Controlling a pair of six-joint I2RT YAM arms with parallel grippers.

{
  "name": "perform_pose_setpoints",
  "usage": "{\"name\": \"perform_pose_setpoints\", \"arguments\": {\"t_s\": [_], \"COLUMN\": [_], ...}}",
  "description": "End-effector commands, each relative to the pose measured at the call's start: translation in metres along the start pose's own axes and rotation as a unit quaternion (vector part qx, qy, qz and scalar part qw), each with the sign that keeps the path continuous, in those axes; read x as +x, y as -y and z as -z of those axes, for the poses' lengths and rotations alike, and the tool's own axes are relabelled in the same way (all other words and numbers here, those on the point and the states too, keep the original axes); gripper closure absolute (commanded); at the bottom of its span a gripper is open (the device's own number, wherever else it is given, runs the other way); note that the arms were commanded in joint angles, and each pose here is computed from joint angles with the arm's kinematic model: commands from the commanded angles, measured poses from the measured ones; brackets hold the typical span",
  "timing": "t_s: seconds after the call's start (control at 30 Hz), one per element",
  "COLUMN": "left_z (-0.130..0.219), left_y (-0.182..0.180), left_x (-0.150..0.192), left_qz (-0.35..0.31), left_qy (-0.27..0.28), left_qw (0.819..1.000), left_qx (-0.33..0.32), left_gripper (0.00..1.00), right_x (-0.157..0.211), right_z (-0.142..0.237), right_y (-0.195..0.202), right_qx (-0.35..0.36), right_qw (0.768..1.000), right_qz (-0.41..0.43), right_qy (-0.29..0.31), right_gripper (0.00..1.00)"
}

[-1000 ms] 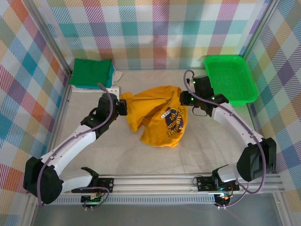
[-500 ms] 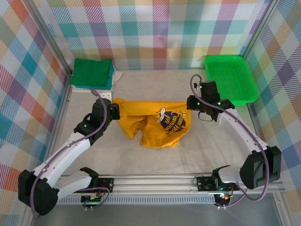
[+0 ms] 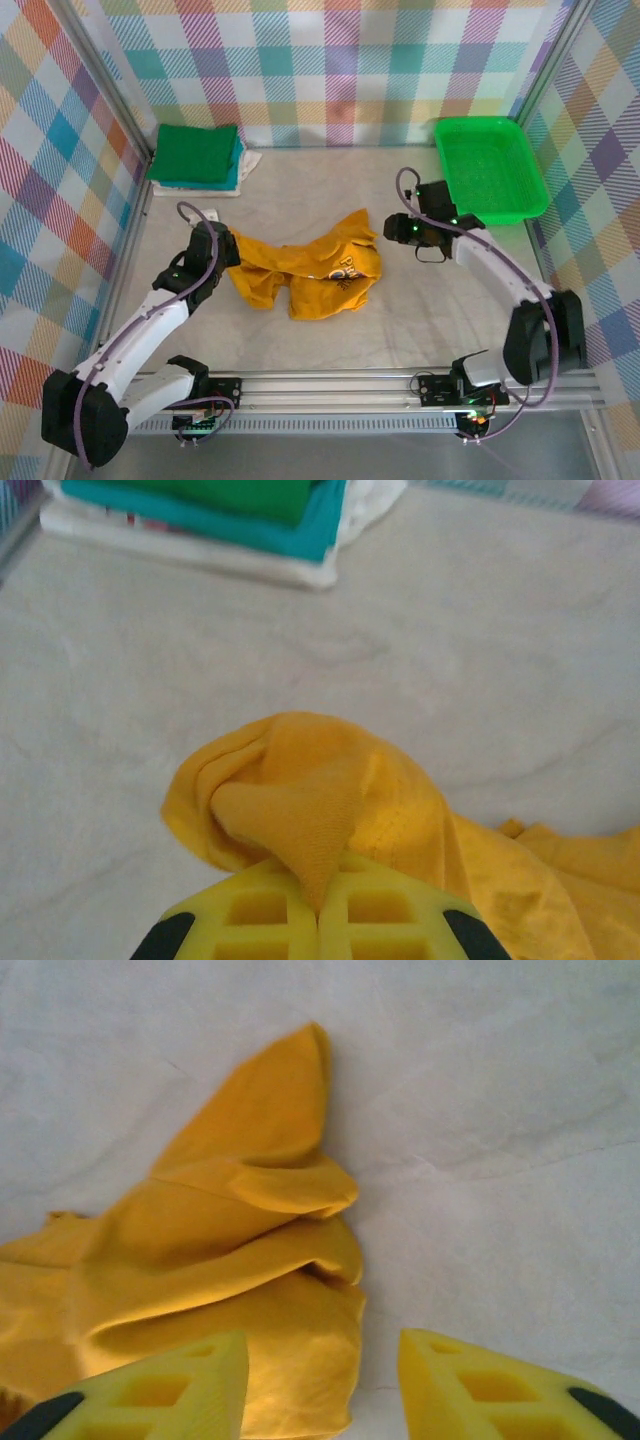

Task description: Fold and stack the t-shirts

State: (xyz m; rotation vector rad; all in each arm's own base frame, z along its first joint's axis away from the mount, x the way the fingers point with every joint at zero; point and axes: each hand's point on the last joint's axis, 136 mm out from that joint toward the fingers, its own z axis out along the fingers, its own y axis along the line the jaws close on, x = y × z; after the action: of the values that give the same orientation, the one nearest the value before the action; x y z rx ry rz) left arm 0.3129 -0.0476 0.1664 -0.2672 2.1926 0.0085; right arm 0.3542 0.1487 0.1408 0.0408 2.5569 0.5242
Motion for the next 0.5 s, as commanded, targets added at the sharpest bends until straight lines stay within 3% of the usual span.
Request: {"name": "perform_pose_setpoints", "arguments": {"t_s": [0.0, 0.1, 0.37, 0.43, 0.47], "left_z": [-0.013, -0.023, -0.031, -0.033, -0.034], "left_y": [-0.010, -0.004, -0.003, -0.003, -0.003], "left_x": [0.024, 0.020, 0.020, 0.020, 0.019], "left_qz": [0.025, 0.030, 0.028, 0.027, 0.026], "left_qy": [-0.032, -0.029, -0.026, -0.026, -0.026], "left_qw": [0.999, 0.999, 0.999, 0.999, 0.999], "left_qx": [-0.019, -0.016, -0.020, -0.023, -0.023], "left_gripper": [1.00, 1.00, 1.00, 1.00, 1.00], "right_x": [-0.024, -0.038, -0.053, -0.052, -0.052], "right_z": [-0.032, -0.069, -0.147, -0.157, -0.159], "right_y": [-0.021, -0.037, -0.030, -0.034, -0.040], "right_qx": [-0.041, -0.079, -0.065, -0.078, -0.089], "right_qw": [0.999, 0.995, 0.993, 0.991, 0.990], "right_qz": [-0.004, -0.013, -0.013, -0.011, -0.009], "right_qy": [-0.024, -0.051, -0.095, -0.106, -0.108], "right_gripper": [0.50, 0.45, 0.37, 0.43, 0.52]}}
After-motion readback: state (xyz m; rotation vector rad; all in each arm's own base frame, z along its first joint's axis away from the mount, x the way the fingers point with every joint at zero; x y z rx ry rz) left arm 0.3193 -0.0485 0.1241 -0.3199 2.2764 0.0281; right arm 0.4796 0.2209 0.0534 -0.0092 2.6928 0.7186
